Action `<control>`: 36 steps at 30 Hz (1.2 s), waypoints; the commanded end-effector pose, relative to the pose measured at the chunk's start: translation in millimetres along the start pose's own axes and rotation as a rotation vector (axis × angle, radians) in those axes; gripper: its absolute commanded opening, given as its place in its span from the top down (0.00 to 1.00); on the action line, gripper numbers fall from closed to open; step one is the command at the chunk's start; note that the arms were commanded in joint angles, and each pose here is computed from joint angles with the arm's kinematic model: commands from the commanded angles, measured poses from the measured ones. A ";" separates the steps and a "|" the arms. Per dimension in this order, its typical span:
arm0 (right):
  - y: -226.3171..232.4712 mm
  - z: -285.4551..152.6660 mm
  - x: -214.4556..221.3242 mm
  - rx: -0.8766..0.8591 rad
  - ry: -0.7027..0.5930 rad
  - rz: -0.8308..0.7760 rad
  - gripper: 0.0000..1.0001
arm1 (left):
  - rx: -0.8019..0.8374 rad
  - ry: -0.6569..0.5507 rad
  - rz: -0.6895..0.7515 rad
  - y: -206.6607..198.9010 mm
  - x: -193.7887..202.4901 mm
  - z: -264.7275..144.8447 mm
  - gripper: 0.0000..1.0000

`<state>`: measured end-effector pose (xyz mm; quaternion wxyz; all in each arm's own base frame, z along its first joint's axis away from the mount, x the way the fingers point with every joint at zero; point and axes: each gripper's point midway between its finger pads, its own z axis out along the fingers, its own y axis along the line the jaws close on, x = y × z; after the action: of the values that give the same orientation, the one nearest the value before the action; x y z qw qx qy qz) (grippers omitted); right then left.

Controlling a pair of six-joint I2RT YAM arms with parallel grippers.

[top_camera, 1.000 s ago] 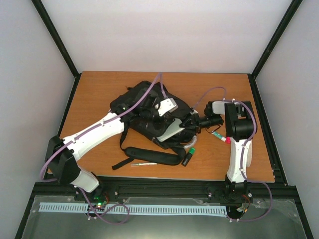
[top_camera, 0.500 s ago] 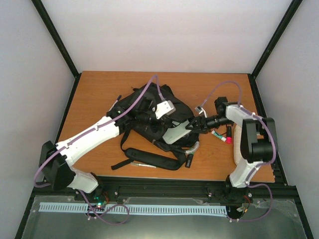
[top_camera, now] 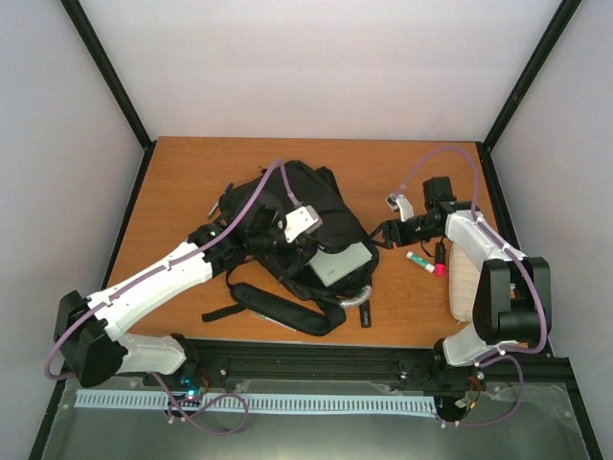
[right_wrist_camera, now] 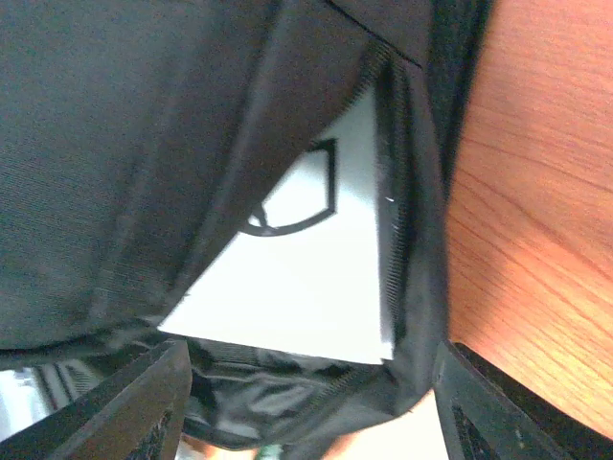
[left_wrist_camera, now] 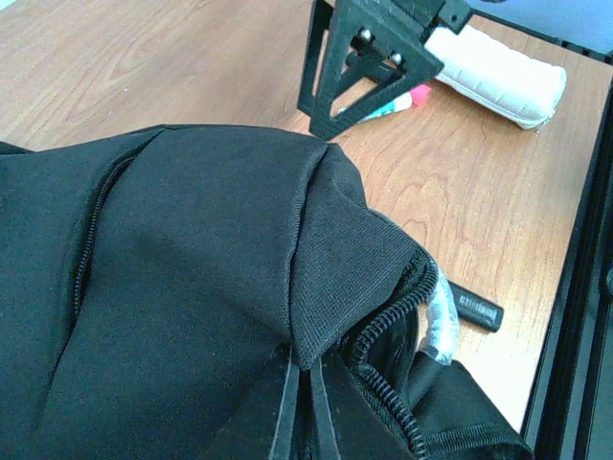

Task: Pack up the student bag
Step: Place the book in the student bag.

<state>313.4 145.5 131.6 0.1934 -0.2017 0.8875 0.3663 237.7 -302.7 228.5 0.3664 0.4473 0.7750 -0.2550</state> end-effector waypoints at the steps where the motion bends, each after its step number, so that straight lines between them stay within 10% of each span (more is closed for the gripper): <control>1: -29.4 2.4 -3.9 0.150 -0.020 -0.058 0.30 | -0.043 -0.124 0.005 3.9 -29.7 -12.6 0.99; 17: -62.9 72.0 -18.6 0.166 0.099 -0.104 0.30 | -0.227 -0.097 -0.212 35.9 1.5 -9.3 0.99; 25: -62.8 80.7 -2.7 0.108 0.140 -0.052 0.95 | -0.338 -0.083 -0.270 54.4 23.1 -5.2 0.99; 36: -53.1 32.1 29.0 0.141 0.101 -0.032 0.97 | -0.735 -0.021 -0.315 122.2 44.1 3.2 0.99</control>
<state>342.5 137.1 58.2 0.1674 -0.2013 0.9161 0.3037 292.8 -251.2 180.3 0.4258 0.2378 0.8646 -0.1209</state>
